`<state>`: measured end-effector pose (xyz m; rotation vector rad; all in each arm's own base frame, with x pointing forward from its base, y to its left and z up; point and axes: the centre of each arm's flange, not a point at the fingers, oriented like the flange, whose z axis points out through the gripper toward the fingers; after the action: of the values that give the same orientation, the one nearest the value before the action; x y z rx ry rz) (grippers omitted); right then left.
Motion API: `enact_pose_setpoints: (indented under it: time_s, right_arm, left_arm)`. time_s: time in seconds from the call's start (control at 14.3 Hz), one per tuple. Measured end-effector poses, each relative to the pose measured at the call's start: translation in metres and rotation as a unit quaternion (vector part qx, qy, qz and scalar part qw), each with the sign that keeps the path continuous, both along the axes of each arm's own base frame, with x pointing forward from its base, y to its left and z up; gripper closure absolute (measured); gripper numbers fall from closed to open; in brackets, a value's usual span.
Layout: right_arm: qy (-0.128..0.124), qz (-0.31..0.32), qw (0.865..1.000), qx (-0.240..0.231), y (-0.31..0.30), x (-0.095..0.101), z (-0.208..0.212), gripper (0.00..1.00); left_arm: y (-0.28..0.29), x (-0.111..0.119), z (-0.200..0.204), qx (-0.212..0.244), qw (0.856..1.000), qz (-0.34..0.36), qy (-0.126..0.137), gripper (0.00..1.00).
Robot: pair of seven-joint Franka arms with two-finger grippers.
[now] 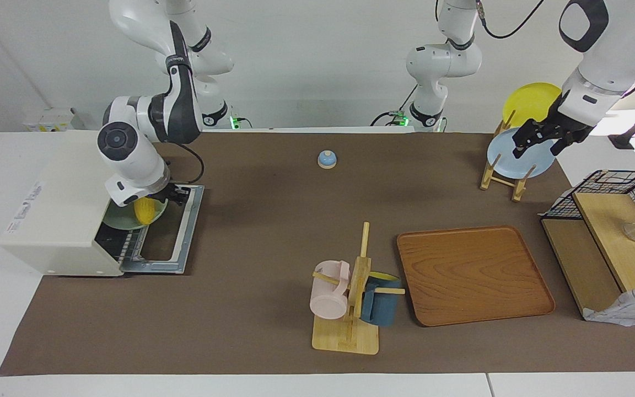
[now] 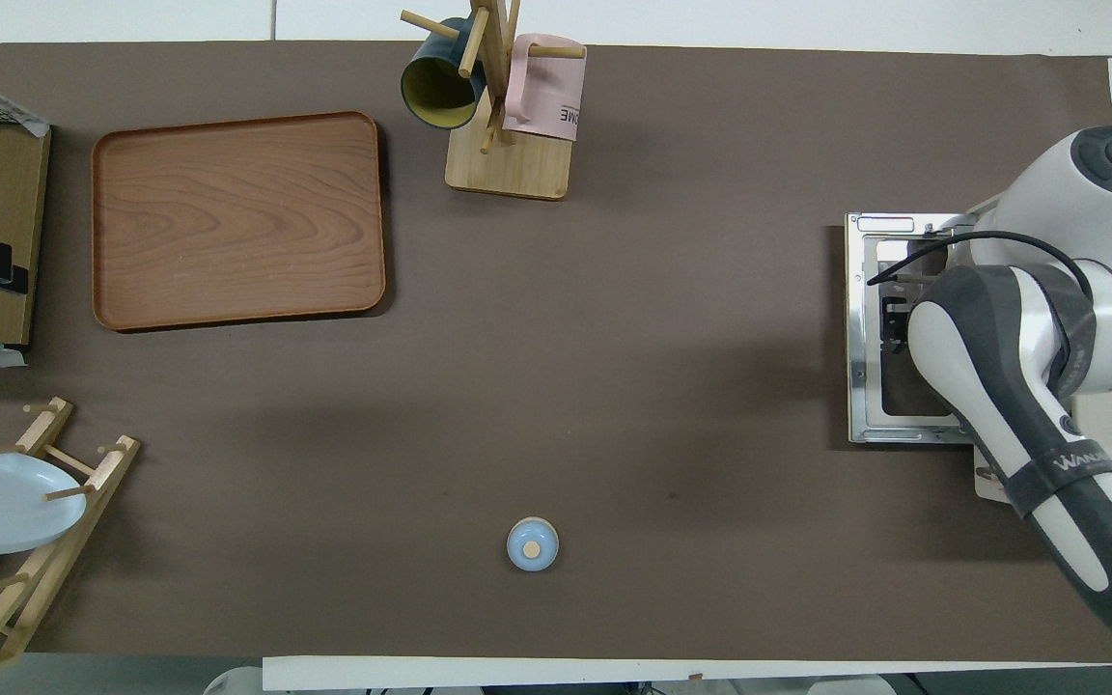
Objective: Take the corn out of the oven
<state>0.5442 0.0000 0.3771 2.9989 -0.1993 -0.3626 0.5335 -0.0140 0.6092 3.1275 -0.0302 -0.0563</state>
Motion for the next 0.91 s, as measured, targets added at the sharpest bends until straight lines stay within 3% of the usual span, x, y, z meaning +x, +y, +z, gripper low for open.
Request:
enact_pose_setpoints:
  time_s: [0.14,0.56,0.63,0.77,0.91]
  right_arm:
    - [-0.011,0.009,1.0,0.001,-0.004,-0.004,-0.01,0.54]
    - [-0.012,0.031,0.999,-0.015,-0.007,-0.009,-0.011,0.67]
    - [-0.011,0.041,0.999,-0.021,-0.008,-0.009,-0.011,0.74]
    - [-0.01,0.061,0.997,-0.041,-0.008,-0.009,-0.01,0.97]
    - [-0.014,0.078,0.996,-0.048,0.004,-0.009,-0.006,0.98]
  left_arm:
    - [0.0,0.0,0.0,0.0,1.0,0.0,0.0,0.0]
    - [0.0,0.0,0.0,0.0,1.0,0.0,0.0,0.0]
    - [0.0,0.0,0.0,0.0,1.0,0.0,0.0,0.0]
    - [0.0,0.0,0.0,0.0,1.0,0.0,0.0,0.0]
    - [0.0,0.0,0.0,0.0,1.0,0.0,0.0,0.0]
